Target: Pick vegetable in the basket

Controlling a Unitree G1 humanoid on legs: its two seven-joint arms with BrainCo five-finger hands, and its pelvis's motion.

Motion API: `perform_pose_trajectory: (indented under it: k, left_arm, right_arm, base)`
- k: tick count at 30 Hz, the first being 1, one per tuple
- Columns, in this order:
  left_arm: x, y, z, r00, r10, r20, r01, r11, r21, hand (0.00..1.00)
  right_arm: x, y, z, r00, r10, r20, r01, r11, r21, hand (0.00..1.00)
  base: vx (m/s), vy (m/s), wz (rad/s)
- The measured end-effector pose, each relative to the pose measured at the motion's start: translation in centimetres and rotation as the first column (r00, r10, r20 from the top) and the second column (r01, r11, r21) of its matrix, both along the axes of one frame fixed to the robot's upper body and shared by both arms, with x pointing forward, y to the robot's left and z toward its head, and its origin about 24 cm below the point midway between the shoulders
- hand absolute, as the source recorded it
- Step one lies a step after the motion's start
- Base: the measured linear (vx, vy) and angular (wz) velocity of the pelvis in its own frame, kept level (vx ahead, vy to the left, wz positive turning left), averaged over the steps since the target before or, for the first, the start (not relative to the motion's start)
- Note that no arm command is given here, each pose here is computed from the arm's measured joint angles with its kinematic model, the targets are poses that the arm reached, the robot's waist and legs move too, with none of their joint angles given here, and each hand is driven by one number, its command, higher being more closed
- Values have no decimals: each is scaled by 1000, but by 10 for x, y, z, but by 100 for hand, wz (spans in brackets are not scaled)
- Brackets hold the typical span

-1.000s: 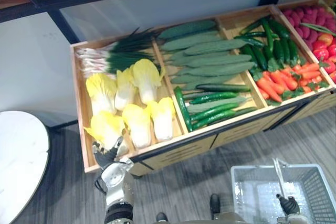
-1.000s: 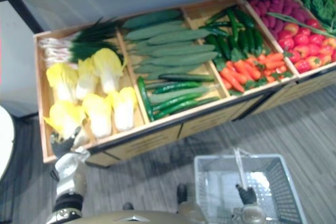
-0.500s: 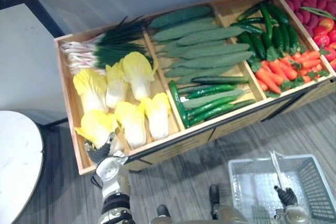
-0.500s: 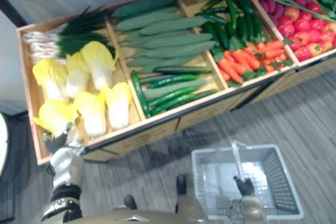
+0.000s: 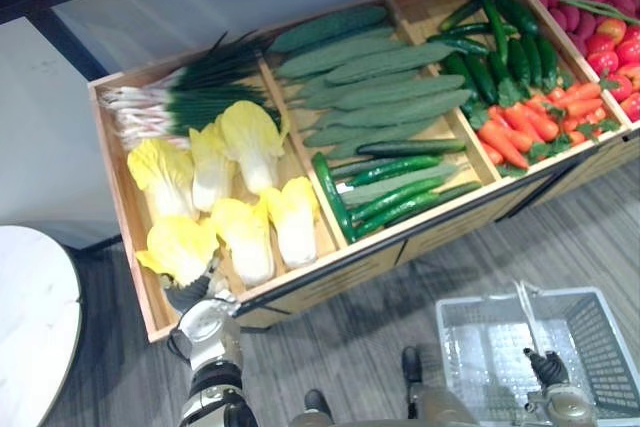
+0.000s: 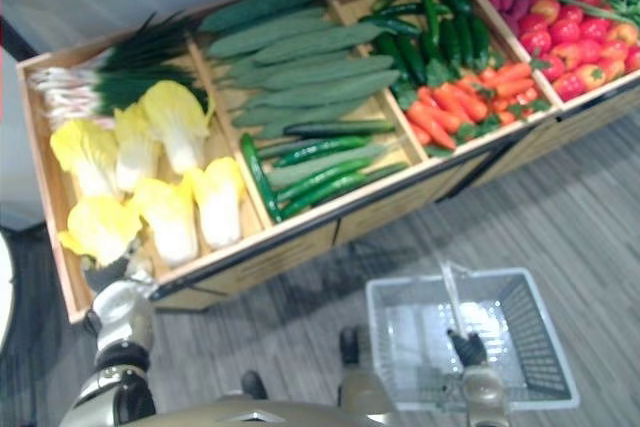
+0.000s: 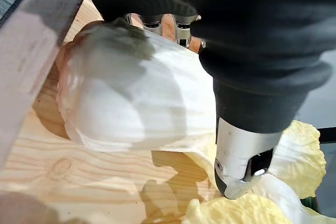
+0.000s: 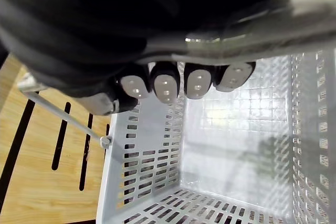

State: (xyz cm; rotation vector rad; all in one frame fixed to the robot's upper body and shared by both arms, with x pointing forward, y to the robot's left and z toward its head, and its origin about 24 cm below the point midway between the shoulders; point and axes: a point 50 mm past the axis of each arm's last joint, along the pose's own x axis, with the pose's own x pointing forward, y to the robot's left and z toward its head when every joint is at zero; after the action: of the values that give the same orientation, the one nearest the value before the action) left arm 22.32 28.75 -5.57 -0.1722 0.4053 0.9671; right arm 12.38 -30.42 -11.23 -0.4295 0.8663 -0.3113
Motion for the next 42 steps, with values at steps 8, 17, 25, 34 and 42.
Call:
perform_pose_trajectory:
  k: [8, 17, 25, 34, 42]
  left_arm:
    - [-18, 14, -14, 997, 55, -54, -58, 997, -50, 0]
    - [-31, 20, -20, 992, 28, -119, -31, 999, -22, 0]
    - [-43, 23, -25, 943, -152, -297, 193, 975, 112, 100]
    - [-48, 35, -22, 854, -253, -454, 368, 911, 184, 100]
    - [-45, 38, -22, 807, -305, -505, 441, 881, 173, 100]
  right_arm:
    - [8, -5, 4, 1000, 14, 10, -14, 1000, -2, 100]
    - [11, -7, 6, 1000, 29, 11, -29, 1000, 4, 100]
    - [29, -1, 12, 993, 116, 30, -115, 993, -11, 100]
    - [43, 4, 18, 974, 222, 35, -221, 975, -33, 100]
    - [44, 5, 18, 972, 231, 36, -230, 973, -32, 100]
  base:
    - [8, -46, -16]
    - [-3, -52, -9]
    - [-26, -51, -12]
    - [-52, -48, -5]
    - [-74, -41, 3]
